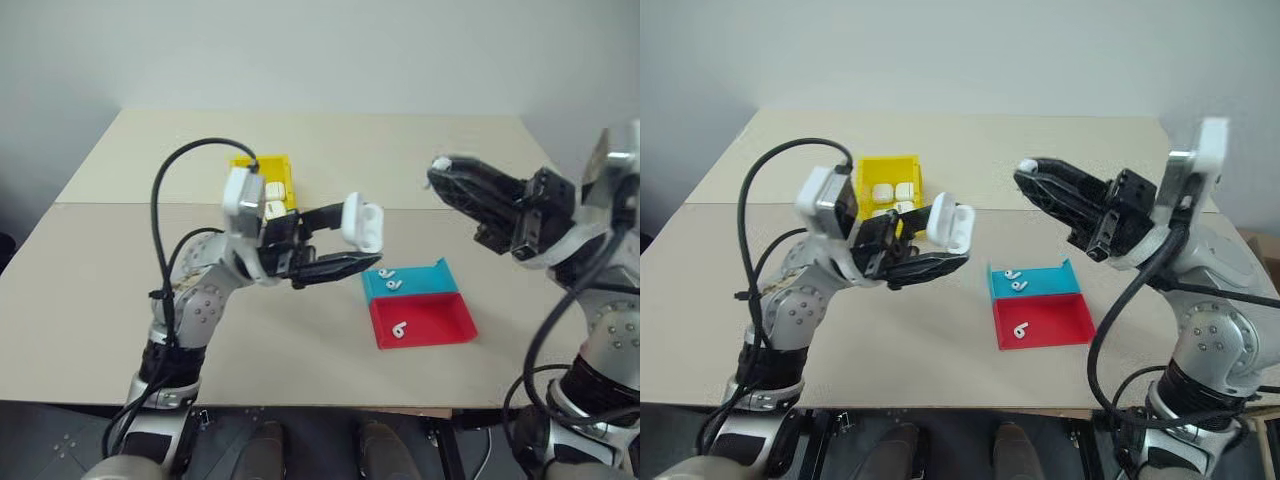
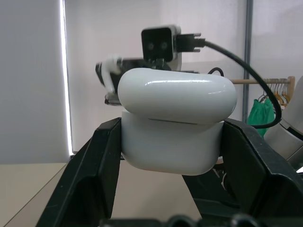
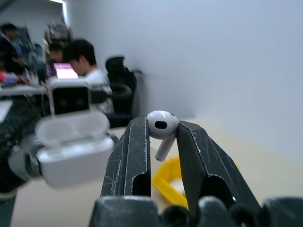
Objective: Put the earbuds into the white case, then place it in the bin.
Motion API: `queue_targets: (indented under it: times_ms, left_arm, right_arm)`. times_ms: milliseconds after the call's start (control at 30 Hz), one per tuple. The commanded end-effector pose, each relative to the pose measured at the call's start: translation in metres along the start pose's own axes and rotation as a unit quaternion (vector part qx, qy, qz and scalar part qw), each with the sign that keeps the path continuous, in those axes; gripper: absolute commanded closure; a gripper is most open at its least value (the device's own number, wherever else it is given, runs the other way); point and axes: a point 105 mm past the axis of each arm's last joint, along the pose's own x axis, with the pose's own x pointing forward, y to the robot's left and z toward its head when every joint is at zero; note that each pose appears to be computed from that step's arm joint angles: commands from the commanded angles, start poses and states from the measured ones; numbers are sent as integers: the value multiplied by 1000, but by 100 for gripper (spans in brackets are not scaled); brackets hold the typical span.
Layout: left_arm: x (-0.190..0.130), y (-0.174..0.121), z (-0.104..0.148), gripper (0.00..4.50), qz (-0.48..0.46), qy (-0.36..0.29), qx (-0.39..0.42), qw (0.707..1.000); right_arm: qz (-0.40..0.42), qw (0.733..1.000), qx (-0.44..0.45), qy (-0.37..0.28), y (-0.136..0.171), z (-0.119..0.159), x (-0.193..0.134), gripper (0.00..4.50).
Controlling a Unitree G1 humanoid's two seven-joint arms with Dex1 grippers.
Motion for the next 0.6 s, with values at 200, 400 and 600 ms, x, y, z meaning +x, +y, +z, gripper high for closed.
queue_targets:
  times_ms: [200, 400, 600]
  left_arm:
    - [7, 1, 3, 166, 17, 18, -20, 999]
    - [7, 0, 5, 166, 19, 17, -21, 999]
    - [6, -1, 6, 166, 19, 14, -12, 1000]
  right_arm:
    - [14, 1000, -15, 18, 27, -4, 15, 386]
    - [16, 999, -23, 42, 27, -13, 19, 386]
    - [28, 997, -32, 68, 26, -22, 19, 386]
